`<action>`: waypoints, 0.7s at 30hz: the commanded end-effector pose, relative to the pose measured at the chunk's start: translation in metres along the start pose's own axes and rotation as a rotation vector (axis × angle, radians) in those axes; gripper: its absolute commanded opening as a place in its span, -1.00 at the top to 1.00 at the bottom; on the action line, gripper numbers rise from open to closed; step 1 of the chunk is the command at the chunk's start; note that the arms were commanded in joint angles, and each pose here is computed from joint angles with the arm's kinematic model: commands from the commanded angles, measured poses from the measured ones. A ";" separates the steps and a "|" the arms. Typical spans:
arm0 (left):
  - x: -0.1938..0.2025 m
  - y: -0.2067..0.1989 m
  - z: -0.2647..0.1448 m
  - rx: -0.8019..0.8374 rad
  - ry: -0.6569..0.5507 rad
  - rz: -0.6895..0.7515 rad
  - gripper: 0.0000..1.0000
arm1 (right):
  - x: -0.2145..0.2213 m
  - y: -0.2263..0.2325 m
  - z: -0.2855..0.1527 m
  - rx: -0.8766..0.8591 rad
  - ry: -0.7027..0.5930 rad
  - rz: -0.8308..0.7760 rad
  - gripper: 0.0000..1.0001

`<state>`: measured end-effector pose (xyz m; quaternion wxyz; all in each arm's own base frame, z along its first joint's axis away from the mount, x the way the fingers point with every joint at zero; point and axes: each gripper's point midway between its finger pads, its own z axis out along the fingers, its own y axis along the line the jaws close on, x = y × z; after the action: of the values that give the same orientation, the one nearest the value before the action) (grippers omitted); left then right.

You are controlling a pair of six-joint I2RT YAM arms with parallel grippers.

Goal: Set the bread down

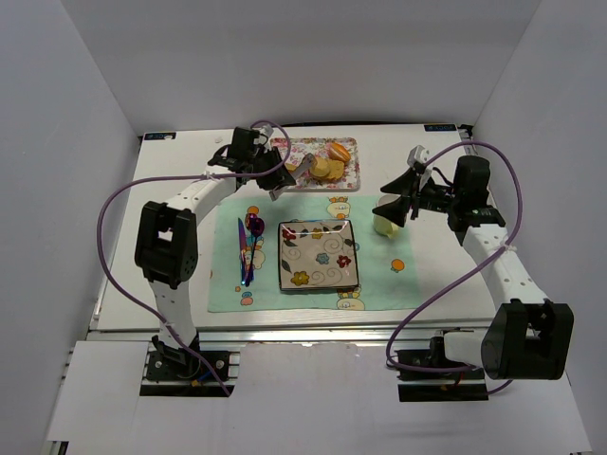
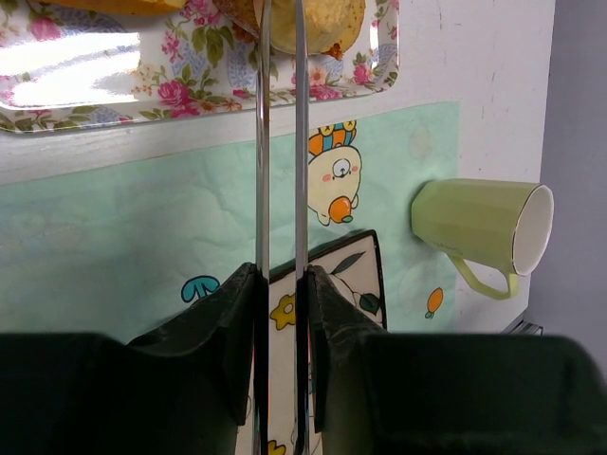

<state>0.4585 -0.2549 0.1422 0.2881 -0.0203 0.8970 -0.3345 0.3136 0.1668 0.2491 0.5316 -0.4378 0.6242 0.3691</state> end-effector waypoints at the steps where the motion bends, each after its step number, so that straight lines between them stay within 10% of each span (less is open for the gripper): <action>1: -0.030 -0.032 -0.031 0.074 -0.092 0.039 1.00 | -0.011 0.004 -0.004 -0.008 -0.029 -0.048 -0.42; 11: -0.003 -0.045 -0.092 0.097 -0.094 0.118 1.00 | -0.016 0.005 -0.006 -0.009 -0.033 -0.071 -0.42; 21: 0.146 -0.021 -0.135 0.141 0.188 0.150 1.00 | -0.016 0.007 -0.006 -0.028 -0.031 -0.091 -0.43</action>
<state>0.2969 -0.2163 0.1607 0.2503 0.0593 0.9010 -0.3494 0.3100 0.1660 0.2503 0.5374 -0.4505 0.6137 0.3628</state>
